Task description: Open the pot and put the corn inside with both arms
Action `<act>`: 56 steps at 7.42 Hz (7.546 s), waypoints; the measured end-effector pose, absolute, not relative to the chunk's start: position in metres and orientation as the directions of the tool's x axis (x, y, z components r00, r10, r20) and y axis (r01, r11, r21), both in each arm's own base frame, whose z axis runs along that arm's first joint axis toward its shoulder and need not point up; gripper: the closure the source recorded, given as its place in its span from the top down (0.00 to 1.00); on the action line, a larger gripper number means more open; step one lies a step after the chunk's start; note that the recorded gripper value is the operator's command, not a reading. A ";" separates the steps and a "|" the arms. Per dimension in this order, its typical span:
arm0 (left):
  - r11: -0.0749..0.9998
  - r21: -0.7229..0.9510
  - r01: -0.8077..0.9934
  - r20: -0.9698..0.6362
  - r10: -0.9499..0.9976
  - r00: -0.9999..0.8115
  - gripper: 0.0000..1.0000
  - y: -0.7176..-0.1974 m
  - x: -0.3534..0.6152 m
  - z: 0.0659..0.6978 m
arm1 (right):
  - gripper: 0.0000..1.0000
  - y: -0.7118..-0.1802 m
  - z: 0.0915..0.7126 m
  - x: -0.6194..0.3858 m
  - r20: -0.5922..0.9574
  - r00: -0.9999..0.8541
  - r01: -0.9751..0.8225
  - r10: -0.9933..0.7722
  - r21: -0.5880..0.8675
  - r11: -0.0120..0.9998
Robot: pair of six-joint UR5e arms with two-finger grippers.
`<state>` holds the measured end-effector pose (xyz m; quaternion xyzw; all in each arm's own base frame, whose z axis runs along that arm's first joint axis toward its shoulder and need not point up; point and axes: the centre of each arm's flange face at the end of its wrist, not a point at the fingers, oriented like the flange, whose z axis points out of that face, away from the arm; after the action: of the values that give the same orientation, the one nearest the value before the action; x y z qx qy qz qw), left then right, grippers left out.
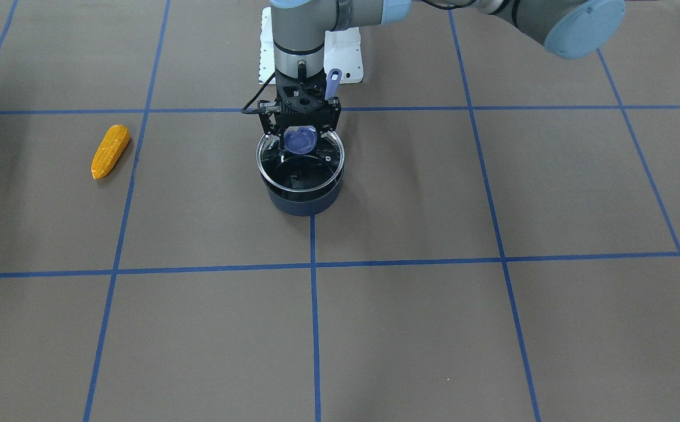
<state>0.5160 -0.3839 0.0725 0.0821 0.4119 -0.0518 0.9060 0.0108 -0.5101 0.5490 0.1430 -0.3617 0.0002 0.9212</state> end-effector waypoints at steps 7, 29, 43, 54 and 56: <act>0.935 0.343 -0.088 -0.624 0.297 0.723 0.40 -0.492 0.283 0.266 | 1.00 -0.510 0.549 0.003 0.670 0.734 -0.090 -0.113 0.261 0.961; 0.903 0.402 -0.150 -0.636 0.393 0.664 0.99 -0.483 0.119 0.576 | 1.00 -0.493 0.527 -0.036 0.749 0.662 -0.161 -0.033 0.184 0.970; 0.954 0.245 -0.173 -0.588 0.288 0.756 0.99 -0.496 -0.067 0.590 | 0.00 -0.285 0.515 -0.347 0.588 0.801 -0.273 0.116 0.186 0.944; 0.980 0.176 -0.094 -0.671 0.190 0.717 0.99 -0.479 -0.061 0.597 | 0.00 -0.387 0.212 -0.474 0.758 0.628 -0.383 0.177 0.103 0.918; 0.981 0.173 -0.092 -0.675 0.186 0.714 0.99 -0.478 -0.061 0.597 | 0.60 -0.406 0.174 -0.516 0.757 0.622 -0.398 0.201 0.084 0.914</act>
<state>-0.0609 -0.4784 0.5971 0.0634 0.3703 0.0752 0.9237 -0.5158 -0.4065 0.1745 0.1224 -0.4012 0.1678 0.8921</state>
